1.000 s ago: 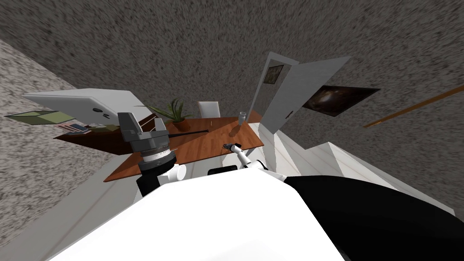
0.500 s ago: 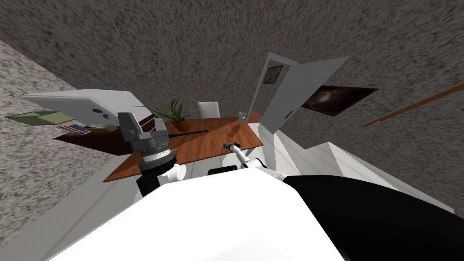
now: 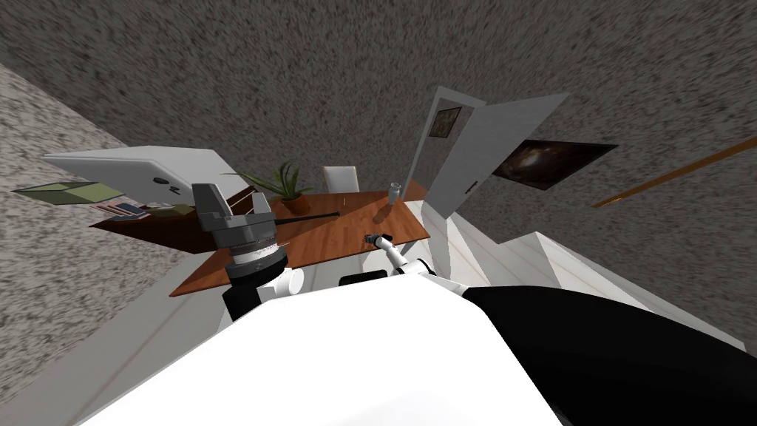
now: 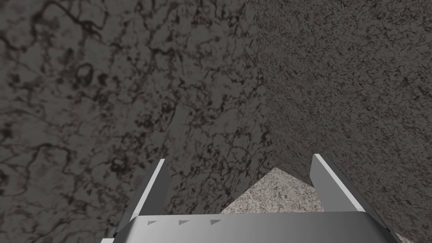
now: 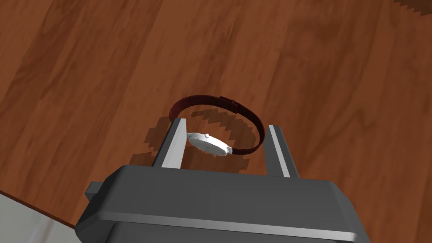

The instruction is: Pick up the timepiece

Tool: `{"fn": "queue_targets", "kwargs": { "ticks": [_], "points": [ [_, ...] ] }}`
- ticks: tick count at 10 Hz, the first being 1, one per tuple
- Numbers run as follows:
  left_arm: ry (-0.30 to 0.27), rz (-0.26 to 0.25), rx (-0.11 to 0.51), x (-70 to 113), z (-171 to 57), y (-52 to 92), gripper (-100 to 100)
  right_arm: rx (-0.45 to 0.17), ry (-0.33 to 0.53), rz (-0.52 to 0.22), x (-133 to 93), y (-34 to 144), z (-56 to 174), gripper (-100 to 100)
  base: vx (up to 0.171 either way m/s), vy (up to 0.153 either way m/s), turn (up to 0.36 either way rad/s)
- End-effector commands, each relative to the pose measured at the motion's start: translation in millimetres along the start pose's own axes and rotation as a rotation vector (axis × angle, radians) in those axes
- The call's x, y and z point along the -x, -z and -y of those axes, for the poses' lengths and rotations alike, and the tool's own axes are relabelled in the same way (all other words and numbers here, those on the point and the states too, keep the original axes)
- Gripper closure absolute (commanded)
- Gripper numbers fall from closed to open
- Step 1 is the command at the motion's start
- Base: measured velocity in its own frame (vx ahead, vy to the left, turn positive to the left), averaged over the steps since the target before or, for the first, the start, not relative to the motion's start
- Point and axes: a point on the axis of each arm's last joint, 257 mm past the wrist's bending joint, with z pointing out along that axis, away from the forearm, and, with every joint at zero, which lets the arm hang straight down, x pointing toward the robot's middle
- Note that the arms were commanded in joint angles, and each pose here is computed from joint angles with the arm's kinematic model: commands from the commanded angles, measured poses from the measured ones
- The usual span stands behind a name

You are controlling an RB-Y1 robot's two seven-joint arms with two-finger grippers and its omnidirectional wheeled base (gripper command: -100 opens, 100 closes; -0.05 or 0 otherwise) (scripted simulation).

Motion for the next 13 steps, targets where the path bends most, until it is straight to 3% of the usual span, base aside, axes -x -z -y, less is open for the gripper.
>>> {"fn": "queue_targets", "kwargs": {
  "ticks": [1,2,3,6,7,10,11,12,13],
  "points": [
    [0.000,0.000,0.000,0.0,0,0.0,0,0.002,-0.016,0.023,17,6.4,-9,100,0.015,0.031,0.047],
    [0.000,0.000,0.000,0.0,0,0.0,0,0.002,-0.012,0.003,7,6.8,-9,100,0.013,0.034,0.009],
    [0.000,0.000,0.000,0.0,0,0.0,0,0.004,-0.023,0.028,24,11.5,-15,100,0.011,0.039,0.029],
    [0.000,0.000,0.000,0.0,0,0.0,0,0.004,-0.017,0.001,9,12.2,-15,100,0.002,0.012,0.002],
    [0.000,0.000,0.000,0.0,0,0.0,0,0.007,-0.023,0.010,18,17.7,-22,100,0.001,0.015,0.036],
    [0.000,0.000,0.000,0.0,0,0.0,0,0.010,-0.024,-0.002,15,24.3,-29,100,0.006,0.026,0.018],
    [0.000,0.000,0.000,0.0,0,0.0,0,0.013,-0.030,0.013,25,30.4,-35,100,0.014,0.032,0.033],
    [0.000,0.000,0.000,0.0,0,0.0,0,0.014,-0.026,-0.002,18,31.1,-35,100,0.009,0.024,0.012],
    [0.000,0.000,0.000,0.0,0,0.0,0,0.017,-0.034,0.019,31,37.2,-41,100,0.006,0.029,0.034]
  ]
}}
